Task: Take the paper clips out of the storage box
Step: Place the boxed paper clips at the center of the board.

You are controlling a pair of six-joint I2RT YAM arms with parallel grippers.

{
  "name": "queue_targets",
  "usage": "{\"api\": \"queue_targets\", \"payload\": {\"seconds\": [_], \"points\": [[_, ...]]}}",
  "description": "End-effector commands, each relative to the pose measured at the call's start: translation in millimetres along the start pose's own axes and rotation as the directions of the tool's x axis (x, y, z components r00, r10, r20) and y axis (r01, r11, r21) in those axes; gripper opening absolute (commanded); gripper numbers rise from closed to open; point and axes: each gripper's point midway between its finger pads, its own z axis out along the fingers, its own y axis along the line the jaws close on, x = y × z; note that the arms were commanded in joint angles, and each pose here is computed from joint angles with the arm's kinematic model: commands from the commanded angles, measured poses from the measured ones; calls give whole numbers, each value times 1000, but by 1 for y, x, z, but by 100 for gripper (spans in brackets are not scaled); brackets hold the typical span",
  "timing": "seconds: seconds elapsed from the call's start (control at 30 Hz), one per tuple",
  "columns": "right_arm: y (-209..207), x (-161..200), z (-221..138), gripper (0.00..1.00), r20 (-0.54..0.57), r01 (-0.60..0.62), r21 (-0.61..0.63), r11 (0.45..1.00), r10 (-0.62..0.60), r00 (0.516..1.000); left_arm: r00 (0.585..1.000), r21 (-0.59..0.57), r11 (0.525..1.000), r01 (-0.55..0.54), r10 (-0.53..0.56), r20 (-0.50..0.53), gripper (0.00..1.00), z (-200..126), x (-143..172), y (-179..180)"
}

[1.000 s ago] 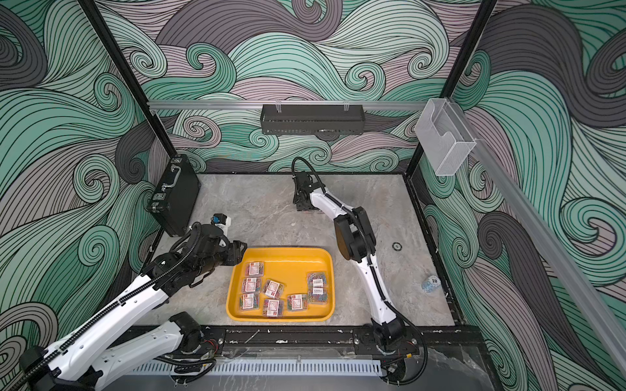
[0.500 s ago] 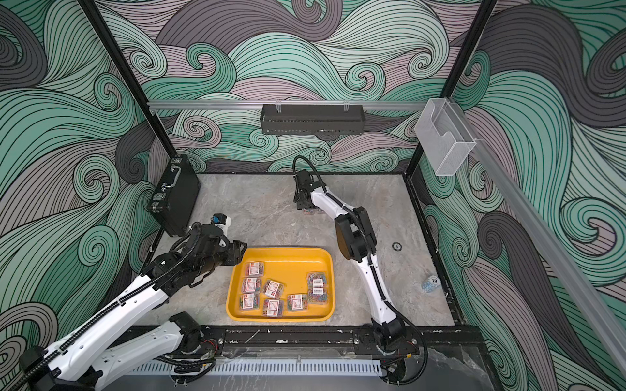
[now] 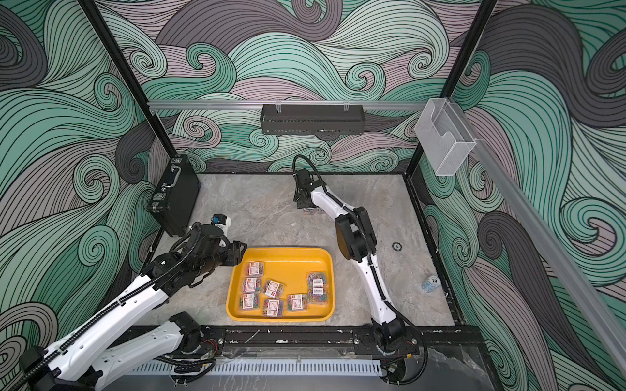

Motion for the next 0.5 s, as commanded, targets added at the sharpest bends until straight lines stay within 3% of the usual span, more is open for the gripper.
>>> {"api": "queue_targets", "payload": {"seconds": [0.0,0.47], "points": [[-9,6,7,61,-26,28,48,998,-26,999,1000,-15,1000,-9,9,-4,60,-6,1,4],[-4,11,13,61,-45,64,57,996,-61,997,1000,-14,1000,-12,12,-7,60,-4,0,3]]}}
